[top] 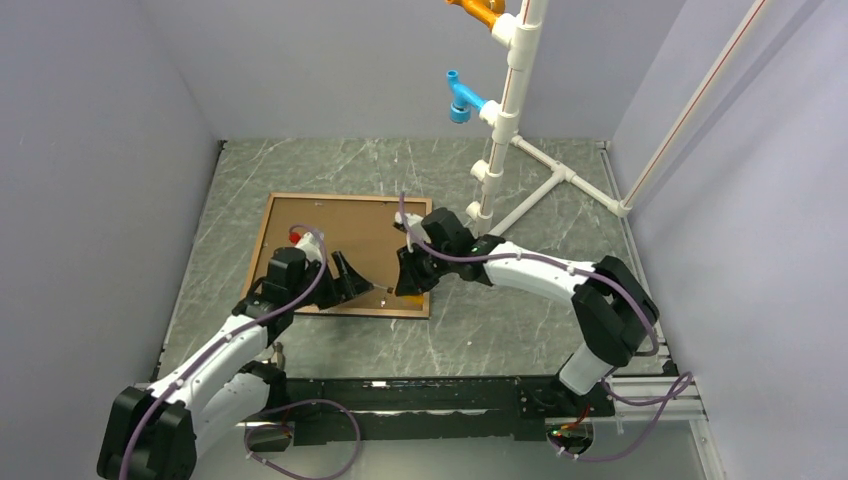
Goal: Take the photo out of the frame
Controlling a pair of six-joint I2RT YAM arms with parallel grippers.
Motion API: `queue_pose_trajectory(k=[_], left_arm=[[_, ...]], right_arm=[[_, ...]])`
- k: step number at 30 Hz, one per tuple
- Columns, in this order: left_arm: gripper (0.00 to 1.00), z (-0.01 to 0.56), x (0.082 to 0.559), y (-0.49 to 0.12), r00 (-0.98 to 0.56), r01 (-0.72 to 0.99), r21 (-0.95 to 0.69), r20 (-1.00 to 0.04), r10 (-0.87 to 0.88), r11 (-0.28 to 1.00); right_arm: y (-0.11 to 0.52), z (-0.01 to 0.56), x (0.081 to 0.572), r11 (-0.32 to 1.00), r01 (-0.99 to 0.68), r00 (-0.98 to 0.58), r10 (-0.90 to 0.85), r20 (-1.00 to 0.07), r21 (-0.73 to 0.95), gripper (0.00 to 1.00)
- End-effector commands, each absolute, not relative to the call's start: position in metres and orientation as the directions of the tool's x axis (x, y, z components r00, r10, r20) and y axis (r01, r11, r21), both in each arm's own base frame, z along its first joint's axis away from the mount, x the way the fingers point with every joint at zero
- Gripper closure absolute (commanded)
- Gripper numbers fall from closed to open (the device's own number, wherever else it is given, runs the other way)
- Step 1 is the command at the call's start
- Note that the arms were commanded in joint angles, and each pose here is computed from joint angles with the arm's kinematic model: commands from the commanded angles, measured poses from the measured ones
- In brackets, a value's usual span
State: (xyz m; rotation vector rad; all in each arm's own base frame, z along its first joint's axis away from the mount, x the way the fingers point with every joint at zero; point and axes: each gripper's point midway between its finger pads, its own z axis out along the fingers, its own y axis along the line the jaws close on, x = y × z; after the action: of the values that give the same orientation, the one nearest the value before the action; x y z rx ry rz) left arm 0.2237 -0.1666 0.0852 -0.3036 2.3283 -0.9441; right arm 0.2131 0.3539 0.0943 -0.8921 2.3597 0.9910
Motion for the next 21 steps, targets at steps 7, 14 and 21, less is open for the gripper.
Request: queue_pose_trajectory(k=[7, 14, 21], left_arm=[[0.13, 0.163, 0.205, -0.237, -0.549, 0.663, -0.325, -0.824, 0.142, 0.674], [0.13, 0.174, 0.187, -0.250, -0.168, 0.824, 0.094, -0.901, 0.399, 0.559], [0.16, 0.160, 0.150, -0.263, 0.011, 0.941, 0.183, -0.855, 0.518, 0.283]], right_arm=[[0.338, 0.148, 0.180, 0.288, -0.716, -0.694, -0.396, -0.602, 0.636, 1.00], [0.334, 0.154, 0.151, 0.164, -0.680, -0.703, -0.422, -0.573, 0.714, 1.00], [0.328, 0.165, 0.132, 0.080, -0.674, -0.679, -0.457, -0.574, 0.734, 1.00]])
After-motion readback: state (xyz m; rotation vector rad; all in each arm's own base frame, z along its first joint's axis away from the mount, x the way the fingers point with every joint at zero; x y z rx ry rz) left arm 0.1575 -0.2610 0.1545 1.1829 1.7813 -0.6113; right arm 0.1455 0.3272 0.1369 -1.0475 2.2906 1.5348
